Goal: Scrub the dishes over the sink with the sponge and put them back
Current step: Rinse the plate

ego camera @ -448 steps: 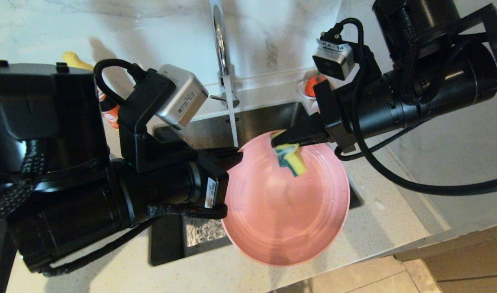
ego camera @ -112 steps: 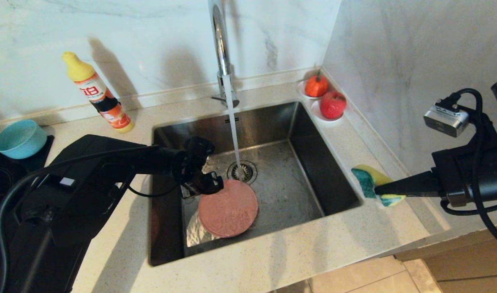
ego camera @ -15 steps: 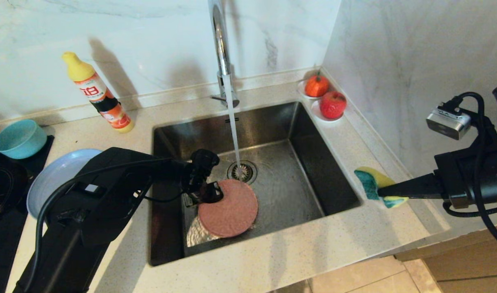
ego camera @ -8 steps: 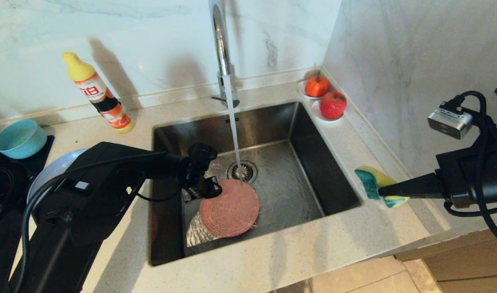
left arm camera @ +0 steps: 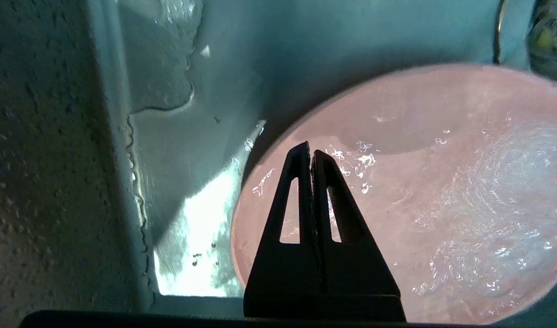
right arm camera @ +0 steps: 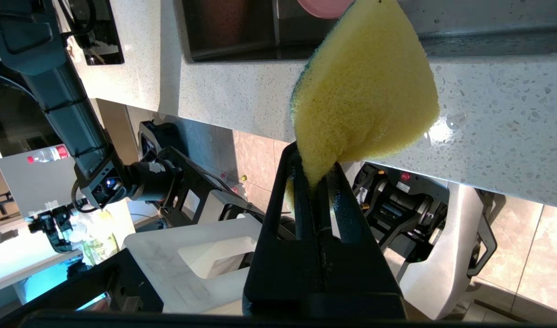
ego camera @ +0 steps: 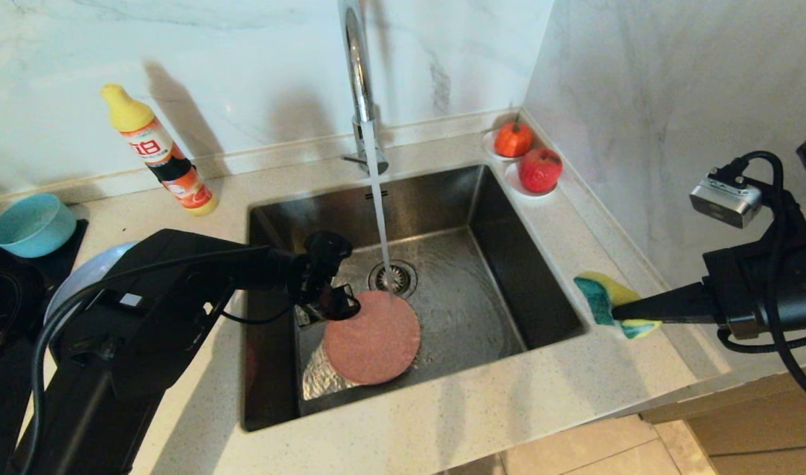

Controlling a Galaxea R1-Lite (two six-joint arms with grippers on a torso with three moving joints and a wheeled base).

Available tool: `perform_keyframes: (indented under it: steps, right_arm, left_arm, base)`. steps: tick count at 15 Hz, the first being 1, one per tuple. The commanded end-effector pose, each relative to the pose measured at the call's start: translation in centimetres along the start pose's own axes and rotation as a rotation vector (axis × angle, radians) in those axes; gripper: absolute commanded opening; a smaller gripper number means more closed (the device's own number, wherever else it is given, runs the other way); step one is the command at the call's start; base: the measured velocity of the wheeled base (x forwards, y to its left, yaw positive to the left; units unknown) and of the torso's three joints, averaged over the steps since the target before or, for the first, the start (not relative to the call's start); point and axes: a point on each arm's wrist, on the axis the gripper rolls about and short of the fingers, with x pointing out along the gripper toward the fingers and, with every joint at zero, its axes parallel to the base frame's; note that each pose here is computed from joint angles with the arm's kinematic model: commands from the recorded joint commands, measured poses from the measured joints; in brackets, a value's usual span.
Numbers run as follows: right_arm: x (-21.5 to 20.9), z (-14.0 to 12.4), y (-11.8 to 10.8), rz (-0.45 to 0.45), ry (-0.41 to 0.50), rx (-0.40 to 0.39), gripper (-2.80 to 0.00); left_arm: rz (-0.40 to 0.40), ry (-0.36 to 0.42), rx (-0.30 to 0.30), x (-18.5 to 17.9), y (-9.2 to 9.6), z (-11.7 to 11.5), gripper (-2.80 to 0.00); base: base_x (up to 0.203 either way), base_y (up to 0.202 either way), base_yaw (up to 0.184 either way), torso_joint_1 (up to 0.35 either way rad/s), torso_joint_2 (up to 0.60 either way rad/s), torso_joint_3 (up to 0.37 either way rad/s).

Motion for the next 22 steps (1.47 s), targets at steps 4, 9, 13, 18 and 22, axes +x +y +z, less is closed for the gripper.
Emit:
perform_keyframes:
  steps: [4, 9, 13, 18, 22]
  right_arm:
    - [0.1, 0.0, 0.0, 0.003, 0.007, 0.005, -2.8]
    - [0.0, -0.1, 0.0, 0.003, 0.005, 0.004, -2.8]
    - [0.0, -0.1, 0.0, 0.003, 0.003, 0.001, -2.8]
    - [0.0, 0.0, 0.0, 0.003, 0.004, 0.002, -2.8]
    - [-0.2, -0.1, 0.1, 0.004, -0.002, -0.002, -2.8]
  left_arm:
    - [0.006, 0.009, -0.011, 0.0, 0.1, -0.1, -2.8]
    - [0.007, 0.013, -0.011, 0.0, 0.1, -0.2, -2.8]
    - [0.007, 0.008, -0.017, -0.1, 0.1, 0.0, -2.8]
    - [-0.002, -0.004, -0.019, -0.8, 0.0, 0.4, 0.0]
    - [0.003, -0.002, -0.017, -1.1, 0.1, 0.3, 0.0]
  base:
    - [0.0, 0.0, 0.0, 0.0, 0.0, 0.0]
    - [0.0, 0.0, 0.0, 0.0, 0.0, 0.0]
    - [0.0, 0.0, 0.0, 0.0, 0.0, 0.0]
    - [0.0, 0.0, 0.0, 0.0, 0.0, 0.0]
    - [0.0, 0.0, 0.0, 0.0, 0.0, 0.0]
